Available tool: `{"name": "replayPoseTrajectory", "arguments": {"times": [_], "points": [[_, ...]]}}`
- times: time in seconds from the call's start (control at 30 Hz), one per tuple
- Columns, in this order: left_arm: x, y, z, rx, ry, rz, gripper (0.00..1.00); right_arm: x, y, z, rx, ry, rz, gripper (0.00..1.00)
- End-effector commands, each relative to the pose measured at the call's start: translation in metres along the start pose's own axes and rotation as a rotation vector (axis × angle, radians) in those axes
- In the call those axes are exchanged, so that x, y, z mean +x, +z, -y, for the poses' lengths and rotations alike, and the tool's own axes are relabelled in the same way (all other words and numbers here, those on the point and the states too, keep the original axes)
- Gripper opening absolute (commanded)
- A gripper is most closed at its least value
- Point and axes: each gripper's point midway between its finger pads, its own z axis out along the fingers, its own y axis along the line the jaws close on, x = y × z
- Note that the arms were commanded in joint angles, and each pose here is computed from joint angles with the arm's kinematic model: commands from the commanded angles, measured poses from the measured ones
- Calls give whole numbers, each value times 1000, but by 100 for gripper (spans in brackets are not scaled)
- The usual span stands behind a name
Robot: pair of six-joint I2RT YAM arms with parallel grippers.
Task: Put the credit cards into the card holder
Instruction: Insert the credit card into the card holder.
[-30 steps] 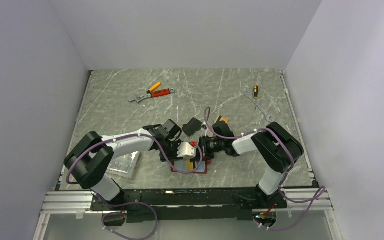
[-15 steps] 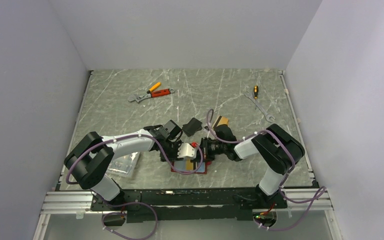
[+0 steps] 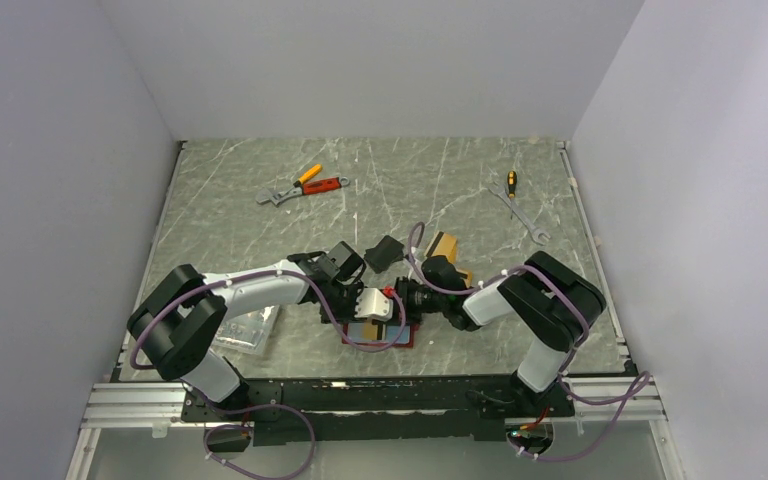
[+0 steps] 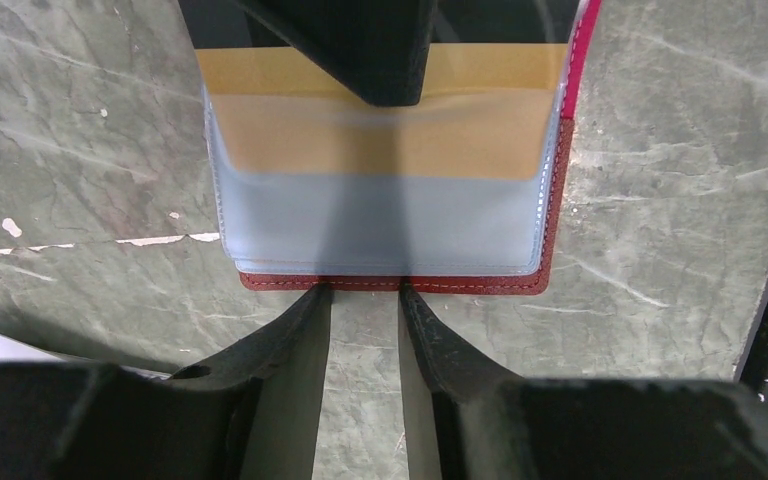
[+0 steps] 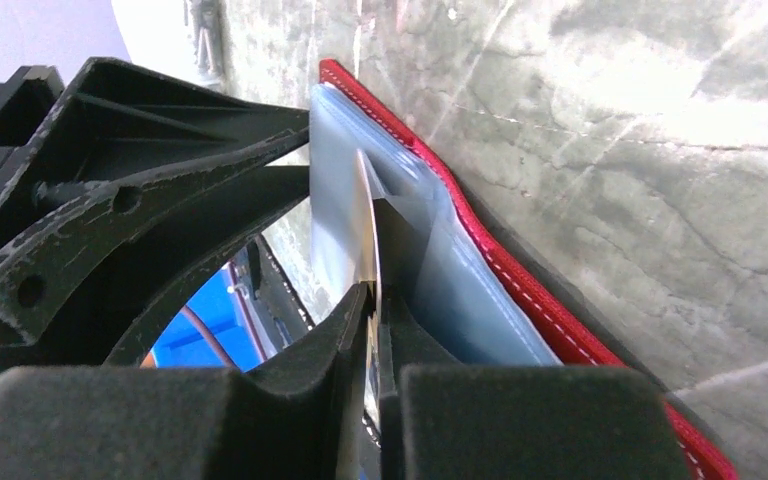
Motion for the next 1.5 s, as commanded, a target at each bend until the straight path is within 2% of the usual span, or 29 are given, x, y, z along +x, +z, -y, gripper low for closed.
{"name": "replayPoseTrajectory", "arguments": {"times": [0.0, 0.13, 0.23, 0.53, 0.73, 0.9, 1.07, 1.2, 1.47], "points": [[-1, 5, 19, 63, 31, 22, 35, 3, 0, 35, 180, 12, 25, 16], [2, 6, 19, 62, 31, 17, 34, 7, -14, 46, 281, 6, 27, 41], [2, 7, 19, 58, 35, 16, 34, 6, -26, 52, 368, -14, 19, 47], [-1, 4, 12, 39, 29, 30, 32, 5, -48, 49, 466, -44, 28, 49], [-5, -3, 5, 31, 1, 51, 30, 13, -47, 52, 490, -48, 6, 49], [-43, -35, -4, 14, -24, 210, 30, 17, -40, 54, 440, -44, 22, 48], [-78, -45, -6, 71, -36, 305, 31, 22, -31, 58, 385, -37, 16, 48], [-89, -32, -10, 100, -26, 304, 31, 24, -29, 62, 369, -23, 16, 47], [-74, -1, 3, 150, -16, 236, 30, 30, -33, 66, 334, 4, 33, 47]]}}
